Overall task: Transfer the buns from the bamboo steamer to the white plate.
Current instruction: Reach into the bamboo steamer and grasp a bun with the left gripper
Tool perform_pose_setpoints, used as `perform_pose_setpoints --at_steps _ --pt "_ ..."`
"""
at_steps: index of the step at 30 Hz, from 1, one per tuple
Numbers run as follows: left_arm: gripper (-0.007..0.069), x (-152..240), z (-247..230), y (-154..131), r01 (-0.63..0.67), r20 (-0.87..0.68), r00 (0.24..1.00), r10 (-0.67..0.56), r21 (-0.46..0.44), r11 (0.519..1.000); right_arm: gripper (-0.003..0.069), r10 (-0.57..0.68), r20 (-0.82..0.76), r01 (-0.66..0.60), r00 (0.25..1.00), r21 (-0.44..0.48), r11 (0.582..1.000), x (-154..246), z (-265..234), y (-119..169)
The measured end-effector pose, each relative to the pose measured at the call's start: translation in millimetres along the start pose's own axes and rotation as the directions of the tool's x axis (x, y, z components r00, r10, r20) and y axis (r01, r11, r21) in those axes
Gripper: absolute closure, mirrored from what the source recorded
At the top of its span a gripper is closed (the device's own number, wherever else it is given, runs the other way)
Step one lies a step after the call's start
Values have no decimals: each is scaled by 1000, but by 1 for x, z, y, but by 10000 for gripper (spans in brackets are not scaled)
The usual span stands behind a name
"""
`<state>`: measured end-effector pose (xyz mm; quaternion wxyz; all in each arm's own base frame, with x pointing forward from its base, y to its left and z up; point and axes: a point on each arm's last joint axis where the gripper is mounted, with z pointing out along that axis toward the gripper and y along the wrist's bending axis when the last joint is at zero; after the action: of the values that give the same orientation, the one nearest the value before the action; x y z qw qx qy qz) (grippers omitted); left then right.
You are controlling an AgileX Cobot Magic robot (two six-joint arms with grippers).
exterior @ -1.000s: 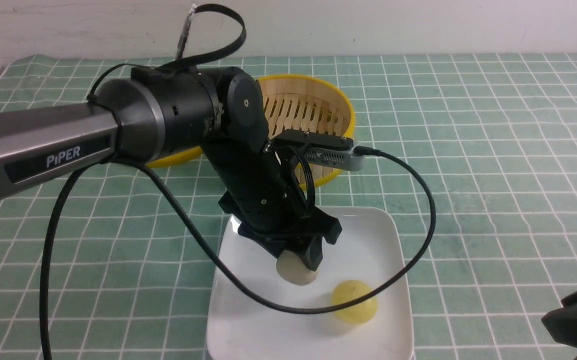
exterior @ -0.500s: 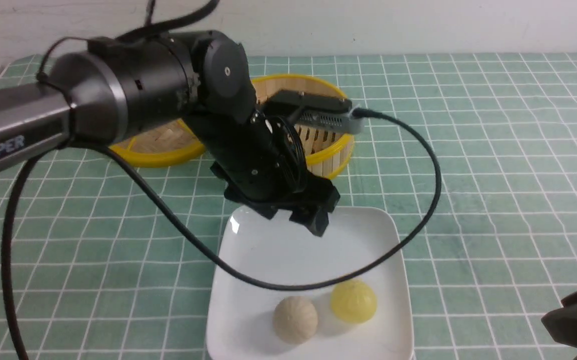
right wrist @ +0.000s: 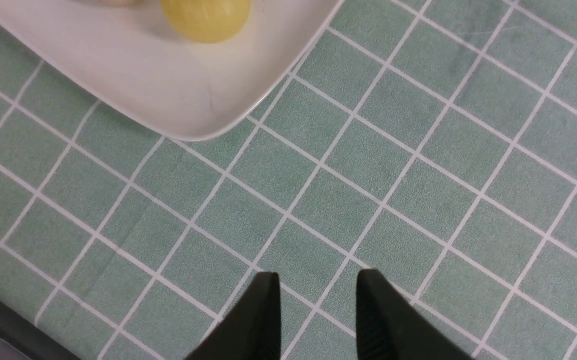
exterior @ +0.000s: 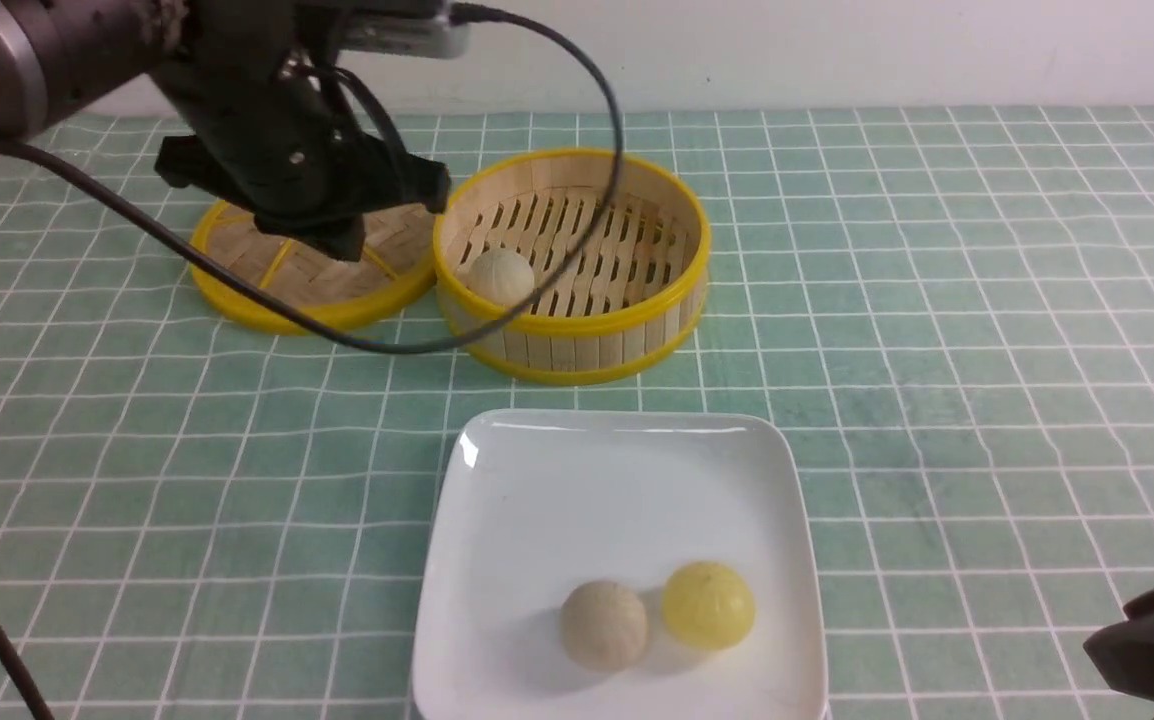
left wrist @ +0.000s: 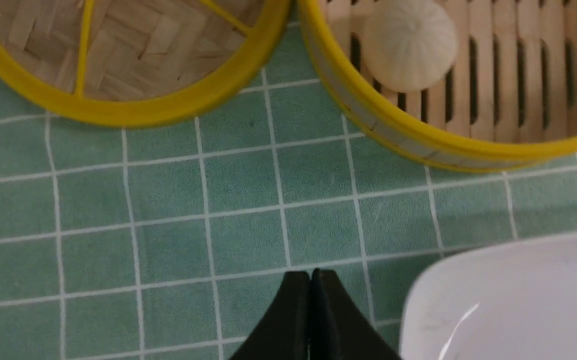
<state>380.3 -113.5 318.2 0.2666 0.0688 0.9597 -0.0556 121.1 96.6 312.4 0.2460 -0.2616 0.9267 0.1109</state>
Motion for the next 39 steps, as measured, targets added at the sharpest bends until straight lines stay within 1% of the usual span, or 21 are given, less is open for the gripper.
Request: perform_pose_setpoints --at_steps 1,3,5,6,7,9,10,14,20,22,25,30,33,35,39 --pt "610 -4 5 7 37 -8 999 -37 42 998 420 1 -1 -1 1000 -2 1000 0 0 0" --pt "610 -14 17 15 65 -18 998 -63 137 988 420 6 -3 -6 1000 -9 1000 0 0 1" --pt "609 -25 29 14 45 -7 999 -45 219 975 420 13 -5 -13 1000 -17 1000 0 0 2" --pt "608 -28 35 13 41 -9 999 -40 238 970 420 14 -5 -14 1000 -18 1000 0 0 2" --pt "603 -36 42 9 24 7 1000 -26 277 960 420 19 -6 -19 1000 -26 999 1 0 2" --pt "599 -39 48 6 18 11 1000 -22 303 953 420 21 -8 -22 1000 -30 999 1 0 3" --pt "582 -43 58 2 11 15 1000 -17 320 948 420 26 -10 -26 1000 -37 999 1 0 3" --pt "505 -48 82 -5 10 20 1000 -18 329 944 420 37 -13 -37 999 -54 998 1 0 5" --pt "281 -45 110 -8 5 30 999 -15 316 949 420 44 -16 -45 999 -66 997 1 0 6" --pt "238 -46 114 -10 -10 51 999 -6 309 951 420 44 -15 -45 999 -66 997 1 0 6" --pt "194 -47 123 -14 -55 85 996 31 297 953 420 44 -13 -45 999 -66 997 1 0 6" --pt "190 -40 142 -24 -102 75 994 84 288 952 419 46 -10 -46 999 -68 997 1 0 6" --pt "202 -35 154 -28 -138 63 990 126 264 955 419 46 -6 -47 999 -69 997 0 0 6" --pt "232 -34 159 -29 -162 64 987 151 243 956 419 46 -5 -47 999 -69 997 0 0 6" --pt "363 -33 163 -27 -187 68 982 177 217 958 419 46 -4 -47 999 -69 997 0 0 6"
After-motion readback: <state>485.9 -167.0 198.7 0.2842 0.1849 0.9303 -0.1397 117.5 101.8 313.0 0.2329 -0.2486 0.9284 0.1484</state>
